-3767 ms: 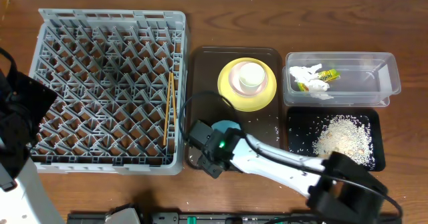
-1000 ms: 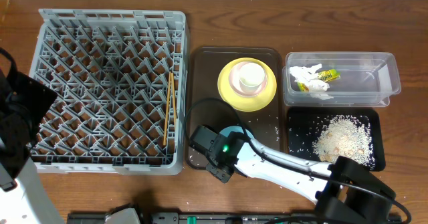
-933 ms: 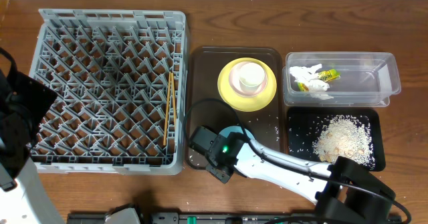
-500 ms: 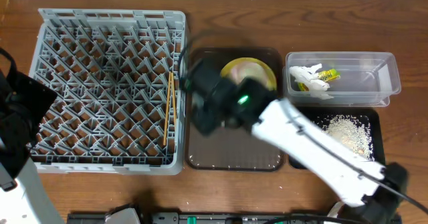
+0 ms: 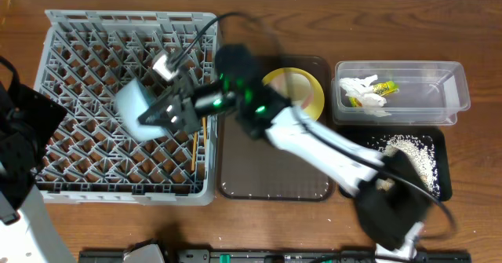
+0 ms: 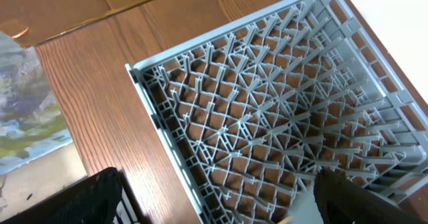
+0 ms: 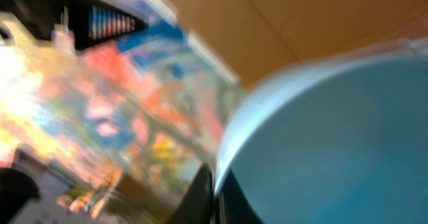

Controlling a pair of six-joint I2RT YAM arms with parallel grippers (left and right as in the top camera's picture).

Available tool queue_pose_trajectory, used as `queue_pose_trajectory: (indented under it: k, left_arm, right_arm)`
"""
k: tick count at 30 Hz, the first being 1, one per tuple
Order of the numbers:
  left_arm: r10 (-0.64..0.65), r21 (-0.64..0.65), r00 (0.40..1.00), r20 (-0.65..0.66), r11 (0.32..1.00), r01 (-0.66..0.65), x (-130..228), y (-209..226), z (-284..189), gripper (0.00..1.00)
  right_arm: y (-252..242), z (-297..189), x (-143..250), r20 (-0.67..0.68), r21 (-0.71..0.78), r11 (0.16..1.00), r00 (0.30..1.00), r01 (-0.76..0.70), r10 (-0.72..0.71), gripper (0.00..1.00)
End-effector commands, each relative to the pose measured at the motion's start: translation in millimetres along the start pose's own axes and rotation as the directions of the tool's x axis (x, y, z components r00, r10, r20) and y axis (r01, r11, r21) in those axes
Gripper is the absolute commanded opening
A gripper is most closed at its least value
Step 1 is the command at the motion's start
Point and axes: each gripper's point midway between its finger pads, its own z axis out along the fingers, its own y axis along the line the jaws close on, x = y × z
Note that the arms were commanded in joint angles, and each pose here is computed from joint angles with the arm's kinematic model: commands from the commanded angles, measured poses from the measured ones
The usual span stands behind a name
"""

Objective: Sort waste into correct bins and load items into the dishwasher
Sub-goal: 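Lift the bowl and swing it left over the dish rack, then lower the bowl into the dish rack and open the right gripper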

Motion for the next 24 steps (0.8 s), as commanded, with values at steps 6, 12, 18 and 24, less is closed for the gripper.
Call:
queue_pose_trajectory:
  k: [6, 12, 18, 24]
  left_arm:
    - [-0.004, -0.029, 1.000, -0.030, 1.000, 0.004, 7.5, 8.2, -1.8, 0.93]
    - [-0.004, -0.029, 1.000, -0.030, 1.000, 0.004, 7.5, 8.2, -1.8, 0.93]
    - [-0.004, -0.029, 1.000, -0.030, 1.000, 0.004, 7.5, 8.2, -1.8, 0.93]
    - [-0.004, -0.029, 1.000, -0.030, 1.000, 0.004, 7.5, 8.2, -1.8, 0.93]
  right_arm:
    - [-32.8, 47.0, 74.8, -0.177, -0.088, 0.950, 0.943, -0.301, 0.282, 0.01]
    - [-45.3, 41.3, 88.2, -0.215, -0.070, 0.930, 0.916, -0.361, 0.339, 0.01]
    - [-64.9, 31.9, 97.9, -0.218, 0.011, 0.879, 0.857, -0.477, 0.467, 0.01]
    - [-86.6, 12.9, 104.0, -0.192, 0.070, 0.839, 0.818, -0.539, 0.542, 0.01]
